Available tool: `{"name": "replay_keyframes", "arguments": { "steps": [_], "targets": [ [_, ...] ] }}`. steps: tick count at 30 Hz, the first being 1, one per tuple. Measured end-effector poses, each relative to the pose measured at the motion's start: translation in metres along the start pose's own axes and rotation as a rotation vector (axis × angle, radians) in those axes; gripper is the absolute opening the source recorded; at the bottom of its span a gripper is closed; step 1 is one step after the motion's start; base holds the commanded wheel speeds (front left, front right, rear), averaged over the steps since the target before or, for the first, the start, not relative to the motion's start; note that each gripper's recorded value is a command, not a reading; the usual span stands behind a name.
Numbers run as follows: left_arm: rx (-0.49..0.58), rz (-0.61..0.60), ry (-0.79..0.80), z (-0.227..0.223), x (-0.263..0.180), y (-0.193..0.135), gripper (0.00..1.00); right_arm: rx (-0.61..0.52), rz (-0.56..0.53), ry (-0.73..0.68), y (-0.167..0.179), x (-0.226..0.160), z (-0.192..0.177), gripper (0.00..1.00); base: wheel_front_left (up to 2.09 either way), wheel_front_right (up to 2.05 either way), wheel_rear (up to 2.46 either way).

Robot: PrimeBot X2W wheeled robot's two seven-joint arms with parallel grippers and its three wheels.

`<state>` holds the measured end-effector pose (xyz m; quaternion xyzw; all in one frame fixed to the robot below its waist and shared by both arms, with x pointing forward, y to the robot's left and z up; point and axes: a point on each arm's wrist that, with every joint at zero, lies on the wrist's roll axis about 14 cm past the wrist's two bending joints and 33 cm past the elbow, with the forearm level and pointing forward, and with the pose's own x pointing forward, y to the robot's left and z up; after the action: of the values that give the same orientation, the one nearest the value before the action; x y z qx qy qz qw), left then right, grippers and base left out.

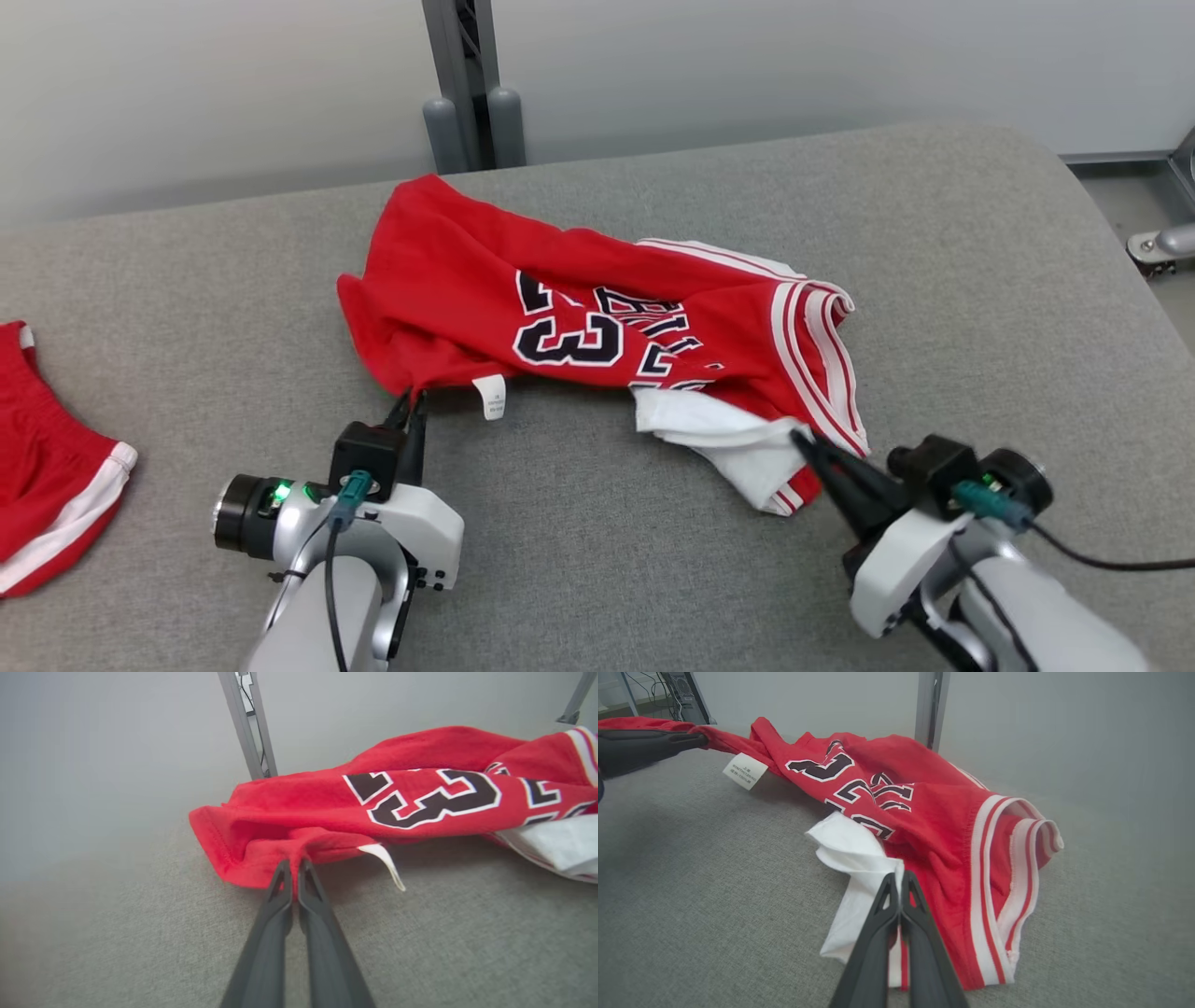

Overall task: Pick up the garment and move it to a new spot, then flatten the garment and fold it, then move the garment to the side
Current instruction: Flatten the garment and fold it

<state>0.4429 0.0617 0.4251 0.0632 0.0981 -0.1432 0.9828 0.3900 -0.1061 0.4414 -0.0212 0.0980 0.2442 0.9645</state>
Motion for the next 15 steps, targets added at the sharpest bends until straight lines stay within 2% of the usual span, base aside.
{"name": "replay_keyframes", "arguments": {
  "steps": [8,15],
  "targets": [
    [-0.003,0.075,-0.181,0.061,-0.010,0.031,0.00,-0.202,-0.077,-0.134,-0.056,-0.006,0.074,0.00,0.00,0.00,0.00],
    [0.025,0.099,-0.319,0.112,-0.021,0.050,0.00,-0.388,-0.161,-0.293,-0.094,-0.016,0.167,0.00,0.00,0.00,0.00]
  ]
}}
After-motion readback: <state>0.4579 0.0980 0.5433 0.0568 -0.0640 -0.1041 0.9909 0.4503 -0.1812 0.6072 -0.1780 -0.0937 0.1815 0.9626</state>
